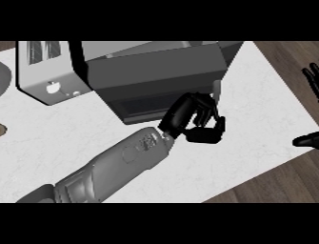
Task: Pick up the milk, place it into the microwave and close the microwave
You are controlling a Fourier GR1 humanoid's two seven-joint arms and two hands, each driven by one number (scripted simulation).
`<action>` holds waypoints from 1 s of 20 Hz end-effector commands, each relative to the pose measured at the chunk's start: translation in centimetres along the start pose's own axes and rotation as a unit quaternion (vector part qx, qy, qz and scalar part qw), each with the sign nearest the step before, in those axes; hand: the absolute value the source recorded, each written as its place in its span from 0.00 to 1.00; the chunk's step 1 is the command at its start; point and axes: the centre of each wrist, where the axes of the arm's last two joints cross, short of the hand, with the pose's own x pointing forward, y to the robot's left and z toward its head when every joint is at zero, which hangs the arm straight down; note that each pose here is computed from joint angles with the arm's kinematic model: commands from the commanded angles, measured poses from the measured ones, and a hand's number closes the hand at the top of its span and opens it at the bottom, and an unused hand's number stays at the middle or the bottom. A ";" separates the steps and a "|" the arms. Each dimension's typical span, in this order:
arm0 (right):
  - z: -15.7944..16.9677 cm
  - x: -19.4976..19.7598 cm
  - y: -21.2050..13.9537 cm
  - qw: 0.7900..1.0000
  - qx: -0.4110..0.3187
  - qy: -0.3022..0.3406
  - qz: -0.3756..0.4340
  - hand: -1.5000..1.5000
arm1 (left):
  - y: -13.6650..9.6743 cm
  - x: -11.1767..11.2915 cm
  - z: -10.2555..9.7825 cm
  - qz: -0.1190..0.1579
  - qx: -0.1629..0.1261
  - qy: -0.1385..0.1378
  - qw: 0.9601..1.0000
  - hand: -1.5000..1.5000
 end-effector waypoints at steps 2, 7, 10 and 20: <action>-1.1 0.7 0.0 0.998 0.043 -0.028 -0.031 0.00 | -0.3 2.6 -2.1 0.000 0.002 -0.032 0.999 1.00; -3.1 1.0 1.6 0.993 0.092 -0.040 -0.067 0.00 | 0.4 3.4 -3.2 0.003 0.023 -0.025 0.999 1.00; -4.0 1.5 1.9 0.990 0.119 -0.030 -0.069 0.00 | 0.7 4.2 -3.9 0.001 0.033 -0.044 0.998 1.00; -8.2 4.9 5.3 0.955 0.285 -0.054 -0.068 1.00 | 0.8 4.7 -4.4 0.007 0.039 -0.046 0.998 1.00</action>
